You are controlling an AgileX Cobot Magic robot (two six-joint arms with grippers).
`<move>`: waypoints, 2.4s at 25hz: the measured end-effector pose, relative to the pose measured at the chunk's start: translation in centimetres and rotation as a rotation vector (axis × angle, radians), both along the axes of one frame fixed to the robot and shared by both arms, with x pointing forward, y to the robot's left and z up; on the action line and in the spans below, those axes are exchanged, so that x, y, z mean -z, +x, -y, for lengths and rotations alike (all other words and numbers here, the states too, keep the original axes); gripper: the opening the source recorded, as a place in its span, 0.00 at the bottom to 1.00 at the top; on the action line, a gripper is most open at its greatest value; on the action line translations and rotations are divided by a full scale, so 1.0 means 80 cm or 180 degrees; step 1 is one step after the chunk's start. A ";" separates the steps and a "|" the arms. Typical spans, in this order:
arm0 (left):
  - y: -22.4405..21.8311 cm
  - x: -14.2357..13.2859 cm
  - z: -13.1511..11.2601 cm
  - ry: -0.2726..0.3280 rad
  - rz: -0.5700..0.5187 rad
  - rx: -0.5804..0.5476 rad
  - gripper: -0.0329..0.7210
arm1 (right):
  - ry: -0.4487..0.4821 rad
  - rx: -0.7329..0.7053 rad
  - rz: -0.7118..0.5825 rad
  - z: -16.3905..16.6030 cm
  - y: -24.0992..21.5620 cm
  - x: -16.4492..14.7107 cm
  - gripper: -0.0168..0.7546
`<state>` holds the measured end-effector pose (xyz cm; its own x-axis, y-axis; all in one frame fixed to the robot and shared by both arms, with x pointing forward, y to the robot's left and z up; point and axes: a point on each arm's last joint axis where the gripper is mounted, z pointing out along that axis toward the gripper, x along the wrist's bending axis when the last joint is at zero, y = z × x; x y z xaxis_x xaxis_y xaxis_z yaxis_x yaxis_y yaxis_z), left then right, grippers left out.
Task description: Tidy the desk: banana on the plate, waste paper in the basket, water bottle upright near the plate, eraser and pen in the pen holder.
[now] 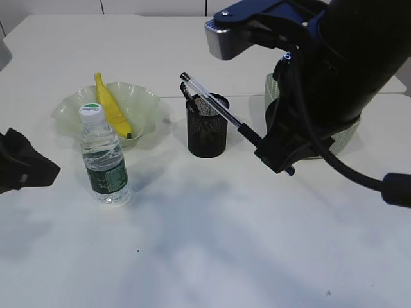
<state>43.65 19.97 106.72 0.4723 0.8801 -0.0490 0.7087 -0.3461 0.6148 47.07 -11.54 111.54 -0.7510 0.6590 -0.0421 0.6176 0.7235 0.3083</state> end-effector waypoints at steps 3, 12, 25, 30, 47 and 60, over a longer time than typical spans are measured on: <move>-0.006 -0.003 0.017 0.0064 0.0178 0.0264 0.51 | -0.0001 -0.0004 0.0001 0.000 0.000 0.000 0.11; -0.020 -0.010 0.052 0.0392 0.0751 0.0951 0.51 | -0.0003 -0.0012 0.0003 0.000 0.000 0.000 0.11; -0.026 -0.034 0.084 0.0906 0.2022 0.1820 0.51 | 0.0405 -0.0037 0.0070 -0.012 0.000 -0.034 0.11; -0.024 -0.047 0.092 0.0973 0.2570 0.2073 0.51 | 0.0434 -0.0038 0.0057 -0.013 0.000 -0.035 0.11; -0.024 -0.049 0.123 0.1812 0.3861 0.3339 0.51 | 0.0431 -0.0049 0.0060 -0.013 0.000 -0.035 0.11; -0.011 -0.016 0.143 0.2208 0.3859 0.3897 0.66 | 0.0491 -0.0052 0.0014 -0.015 -0.002 -0.036 0.11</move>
